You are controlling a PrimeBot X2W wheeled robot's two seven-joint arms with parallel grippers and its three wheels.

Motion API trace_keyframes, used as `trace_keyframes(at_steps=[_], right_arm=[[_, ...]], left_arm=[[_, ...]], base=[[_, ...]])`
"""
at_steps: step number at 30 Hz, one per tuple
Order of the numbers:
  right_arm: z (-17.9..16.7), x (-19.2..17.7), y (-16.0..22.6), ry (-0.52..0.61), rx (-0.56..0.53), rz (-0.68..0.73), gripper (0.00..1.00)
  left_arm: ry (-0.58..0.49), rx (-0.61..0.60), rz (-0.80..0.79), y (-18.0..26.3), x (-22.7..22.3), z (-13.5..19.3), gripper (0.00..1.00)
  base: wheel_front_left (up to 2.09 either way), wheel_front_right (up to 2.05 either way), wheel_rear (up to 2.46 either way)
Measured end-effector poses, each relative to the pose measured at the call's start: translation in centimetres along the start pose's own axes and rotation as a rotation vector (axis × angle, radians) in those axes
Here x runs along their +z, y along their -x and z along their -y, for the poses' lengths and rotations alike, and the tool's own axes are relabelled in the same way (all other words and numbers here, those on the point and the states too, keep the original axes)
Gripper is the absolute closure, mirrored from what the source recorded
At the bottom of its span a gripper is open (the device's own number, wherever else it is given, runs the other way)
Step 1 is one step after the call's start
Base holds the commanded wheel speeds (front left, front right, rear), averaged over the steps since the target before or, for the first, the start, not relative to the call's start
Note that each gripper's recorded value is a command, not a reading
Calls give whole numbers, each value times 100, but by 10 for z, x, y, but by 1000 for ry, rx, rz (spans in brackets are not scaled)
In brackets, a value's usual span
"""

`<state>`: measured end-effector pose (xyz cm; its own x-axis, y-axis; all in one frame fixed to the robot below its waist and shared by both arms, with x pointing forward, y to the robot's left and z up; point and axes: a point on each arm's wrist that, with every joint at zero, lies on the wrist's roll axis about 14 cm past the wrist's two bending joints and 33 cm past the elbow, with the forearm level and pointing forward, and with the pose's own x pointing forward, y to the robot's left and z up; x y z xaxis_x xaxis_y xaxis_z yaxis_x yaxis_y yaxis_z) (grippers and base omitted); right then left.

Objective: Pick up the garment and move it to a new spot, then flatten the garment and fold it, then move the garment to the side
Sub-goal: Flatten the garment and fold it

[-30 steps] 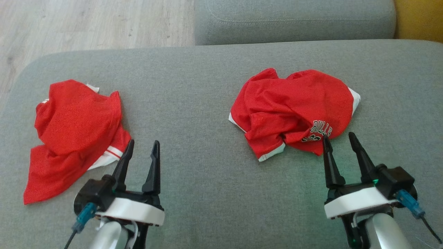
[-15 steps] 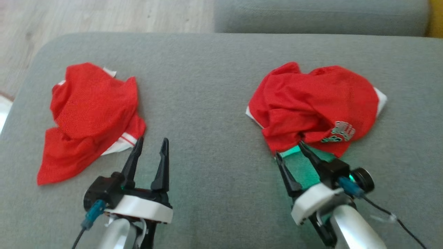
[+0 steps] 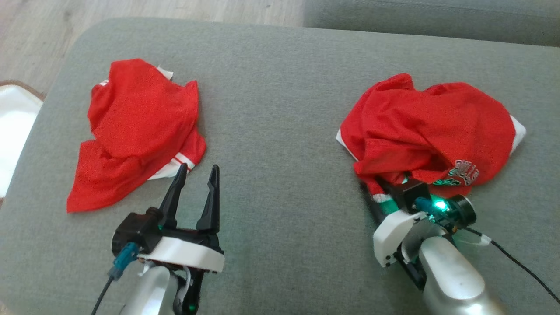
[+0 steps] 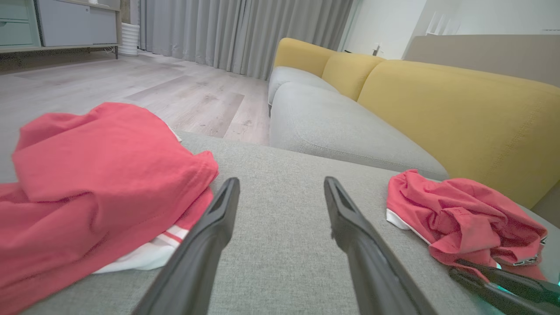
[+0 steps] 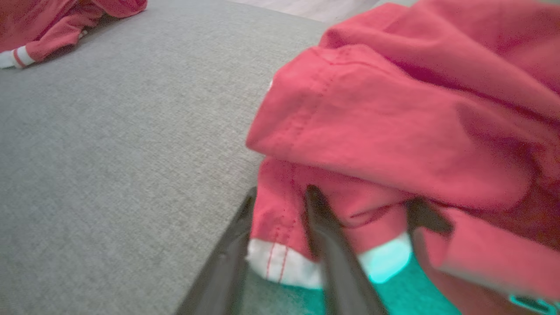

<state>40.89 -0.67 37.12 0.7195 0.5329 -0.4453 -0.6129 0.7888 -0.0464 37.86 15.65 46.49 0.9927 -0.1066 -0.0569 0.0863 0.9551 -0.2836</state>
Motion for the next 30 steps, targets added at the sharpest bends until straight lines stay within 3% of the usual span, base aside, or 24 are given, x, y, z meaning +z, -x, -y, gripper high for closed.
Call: trace_keyframes(at_steps=[6, 14, 20, 26, 27, 28, 29, 30], right_arm=[[26, 9, 11, -71, -87, 63, 100], [92, 31, 56, -271, -320, 256, 100], [144, 11, 104, -446, -531, 311, 100], [190, -41, 155, -626, -765, 260, 100], [196, -51, 165, -643, -807, 244, 92], [200, -61, 172, -642, -840, 220, 7], [203, -68, 178, -636, -864, 200, 0], [205, -72, 182, -627, -879, 191, 0]], left_arm=[[-4, -37, 4, -5, 1, 10, 0], [-5, -107, 11, -17, 3, 32, 0], [-3, -167, 13, -25, 3, 52, 0], [0, -199, 7, -29, 0, 63, 0], [0, -202, 6, -30, 0, 64, 0], [1, -205, 4, -30, -1, 65, 0], [1, -207, 2, -31, -2, 66, 0], [1, -209, 1, -31, -2, 67, 0]], base=[[0, 0, 0], [0, 0, 0], [0, 0, 0], [0, 0, 0], [0, 0, 0], [0, 0, 0], [0, 0, 0], [0, 0, 0]])
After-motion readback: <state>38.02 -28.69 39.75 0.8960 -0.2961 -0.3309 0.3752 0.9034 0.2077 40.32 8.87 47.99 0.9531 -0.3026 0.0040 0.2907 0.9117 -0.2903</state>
